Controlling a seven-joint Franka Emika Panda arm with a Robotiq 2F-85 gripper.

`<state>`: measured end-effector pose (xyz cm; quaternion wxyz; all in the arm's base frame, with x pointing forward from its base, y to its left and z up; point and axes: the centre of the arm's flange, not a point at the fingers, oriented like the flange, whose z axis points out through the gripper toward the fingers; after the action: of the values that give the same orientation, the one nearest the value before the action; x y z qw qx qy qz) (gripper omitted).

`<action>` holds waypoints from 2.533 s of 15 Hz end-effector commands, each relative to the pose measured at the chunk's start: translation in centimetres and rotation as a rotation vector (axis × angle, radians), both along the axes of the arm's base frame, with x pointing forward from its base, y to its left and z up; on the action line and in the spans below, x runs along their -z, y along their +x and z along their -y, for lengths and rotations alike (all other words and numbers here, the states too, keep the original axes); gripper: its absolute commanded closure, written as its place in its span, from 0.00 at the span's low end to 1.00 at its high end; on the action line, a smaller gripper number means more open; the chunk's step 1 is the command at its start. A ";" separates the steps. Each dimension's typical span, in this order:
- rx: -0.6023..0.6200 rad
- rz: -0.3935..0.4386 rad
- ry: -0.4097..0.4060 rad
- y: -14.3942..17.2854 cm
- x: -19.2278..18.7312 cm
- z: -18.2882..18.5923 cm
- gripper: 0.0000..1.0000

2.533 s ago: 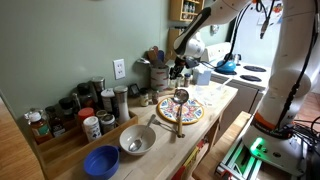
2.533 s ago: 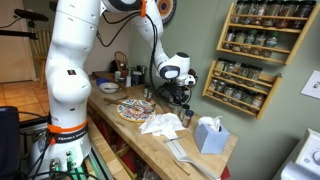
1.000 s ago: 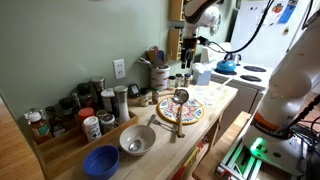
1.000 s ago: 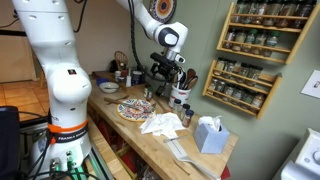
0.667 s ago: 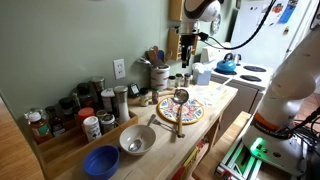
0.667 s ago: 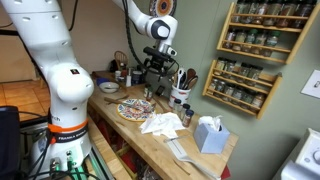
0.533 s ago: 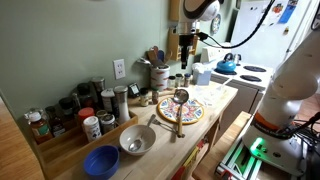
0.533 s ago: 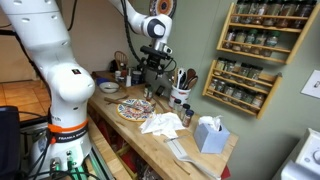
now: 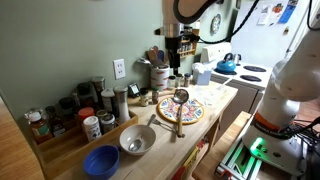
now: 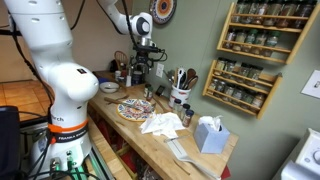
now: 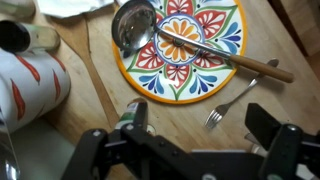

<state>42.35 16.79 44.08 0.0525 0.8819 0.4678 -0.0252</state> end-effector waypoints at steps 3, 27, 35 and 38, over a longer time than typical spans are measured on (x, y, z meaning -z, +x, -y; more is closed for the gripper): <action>-0.106 0.058 -0.008 2.2 0.8 -0.8 0.00; -0.170 0.046 0.227 9.7 11.4 1.2 0.00; -0.153 0.059 0.225 11.0 13.6 2.0 0.00; -0.146 0.050 0.230 11.5 14.0 2.1 0.23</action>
<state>53.10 14.94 31.08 -0.0294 0.8470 0.5278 0.0553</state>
